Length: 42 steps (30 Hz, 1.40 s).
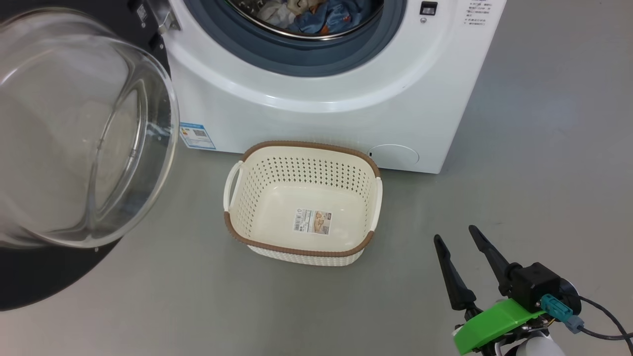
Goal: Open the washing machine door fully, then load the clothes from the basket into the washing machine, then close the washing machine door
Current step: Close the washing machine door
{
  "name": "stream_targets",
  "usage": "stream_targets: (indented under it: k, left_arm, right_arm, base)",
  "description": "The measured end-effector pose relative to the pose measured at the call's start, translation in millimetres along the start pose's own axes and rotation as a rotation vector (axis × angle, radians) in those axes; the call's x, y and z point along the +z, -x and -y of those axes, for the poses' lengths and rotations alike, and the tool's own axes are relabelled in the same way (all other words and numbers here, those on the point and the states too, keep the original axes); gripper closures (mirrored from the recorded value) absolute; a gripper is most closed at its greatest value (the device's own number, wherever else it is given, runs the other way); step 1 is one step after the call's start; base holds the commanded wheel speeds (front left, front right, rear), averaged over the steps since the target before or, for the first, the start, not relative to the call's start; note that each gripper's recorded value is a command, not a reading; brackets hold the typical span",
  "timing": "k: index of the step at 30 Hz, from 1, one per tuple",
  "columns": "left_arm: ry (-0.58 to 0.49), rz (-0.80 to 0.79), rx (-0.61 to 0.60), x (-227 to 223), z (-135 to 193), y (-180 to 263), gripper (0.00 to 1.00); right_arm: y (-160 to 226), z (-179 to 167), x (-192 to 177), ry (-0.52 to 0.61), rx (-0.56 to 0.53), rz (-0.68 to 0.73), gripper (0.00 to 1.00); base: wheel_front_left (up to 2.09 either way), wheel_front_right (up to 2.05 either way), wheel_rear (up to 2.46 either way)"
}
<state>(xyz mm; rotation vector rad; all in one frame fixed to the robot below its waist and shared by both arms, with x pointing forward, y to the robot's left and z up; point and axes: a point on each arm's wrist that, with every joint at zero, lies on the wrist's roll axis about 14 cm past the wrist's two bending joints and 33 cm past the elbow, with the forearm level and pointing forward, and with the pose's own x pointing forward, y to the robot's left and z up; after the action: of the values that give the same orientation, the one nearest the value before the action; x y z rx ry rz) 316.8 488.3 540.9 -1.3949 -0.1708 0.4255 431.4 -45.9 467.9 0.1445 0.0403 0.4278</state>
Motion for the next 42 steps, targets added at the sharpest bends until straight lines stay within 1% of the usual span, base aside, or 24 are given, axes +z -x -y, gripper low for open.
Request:
stream_targets:
  k: [6, 9, 14, 19, 25, 31, 42]
  left_arm:
    - [0.013, -0.126, -0.021, -18, 4, 9, 1.00]
    - [0.038, -0.189, -0.057, -32, 10, 12, 1.00]
    - [0.024, -0.309, -0.082, -60, 12, 21, 1.00]
    - [0.038, -0.422, -0.107, -87, 14, 36, 1.00]
    - [0.066, -0.503, -0.194, -118, 26, 55, 1.00]
    - [0.068, -0.578, -0.260, -153, 34, 70, 1.00]
    - [0.092, -0.764, -0.354, -229, 51, 83, 1.00]
  right_arm:
    - [-1, -2, -1, -0.010, 0.003, -0.003, 0.00]
    - [0, -2, -3, -0.013, 0.003, -0.007, 0.00]
    - [2, -1, -5, -0.017, -0.002, -0.015, 0.00]
    - [4, 1, -3, -0.030, -0.011, -0.007, 0.00]
    - [6, 2, -1, -0.038, -0.017, -0.003, 0.00]
    - [9, 4, -1, -0.044, -0.026, -0.002, 0.00]
    - [25, 24, 4, -0.040, -0.093, 0.008, 0.00]
  base:
    - [0.00, 0.00, 0.00]
    - [0.00, 0.00, 0.00]
    - [0.00, 0.00, 0.00]
    - [0.00, 0.00, 0.00]
    - [0.00, 0.00, 0.00]
    - [0.00, 0.00, 0.00]
    - [0.00, 0.00, 0.00]
